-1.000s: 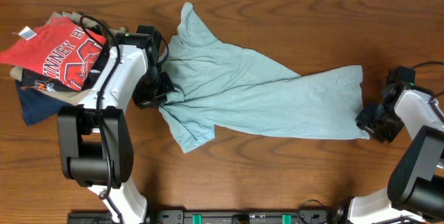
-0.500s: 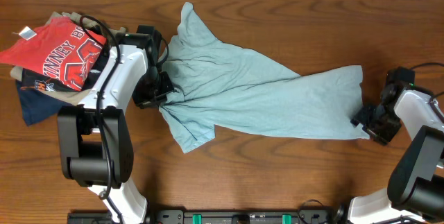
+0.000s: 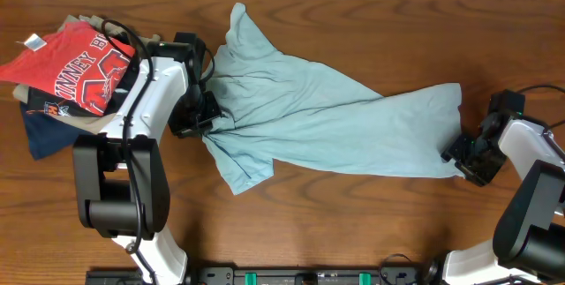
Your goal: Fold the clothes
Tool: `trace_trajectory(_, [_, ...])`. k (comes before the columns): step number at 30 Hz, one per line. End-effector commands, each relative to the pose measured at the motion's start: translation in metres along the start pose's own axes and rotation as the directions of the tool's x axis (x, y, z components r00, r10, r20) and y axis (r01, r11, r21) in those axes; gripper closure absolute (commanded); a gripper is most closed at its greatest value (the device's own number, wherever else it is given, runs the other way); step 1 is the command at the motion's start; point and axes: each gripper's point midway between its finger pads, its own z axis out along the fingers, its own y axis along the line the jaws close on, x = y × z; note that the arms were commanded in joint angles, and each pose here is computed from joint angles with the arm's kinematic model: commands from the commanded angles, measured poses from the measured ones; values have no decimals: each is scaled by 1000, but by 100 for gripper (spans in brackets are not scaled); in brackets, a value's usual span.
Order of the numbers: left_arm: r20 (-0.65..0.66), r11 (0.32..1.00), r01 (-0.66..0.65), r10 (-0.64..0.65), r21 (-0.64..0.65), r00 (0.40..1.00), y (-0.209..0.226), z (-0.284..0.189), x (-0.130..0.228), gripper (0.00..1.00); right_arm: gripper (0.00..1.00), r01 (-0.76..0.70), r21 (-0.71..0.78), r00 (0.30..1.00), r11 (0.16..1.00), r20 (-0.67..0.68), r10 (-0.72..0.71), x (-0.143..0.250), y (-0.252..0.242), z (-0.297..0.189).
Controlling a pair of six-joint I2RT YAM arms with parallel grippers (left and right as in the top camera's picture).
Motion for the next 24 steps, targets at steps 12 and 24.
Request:
trace_trajectory(12, [8,1000,-13,13,-17,1000,4,-1,-2,94,99,-9,-21,1000,1000,13,10,-2,0,7])
trace_trajectory(24, [8,1000,-13,13,-17,1000,4,-1,-1,94,99,-11,-7,999,1000,48,12,-10,-2,7])
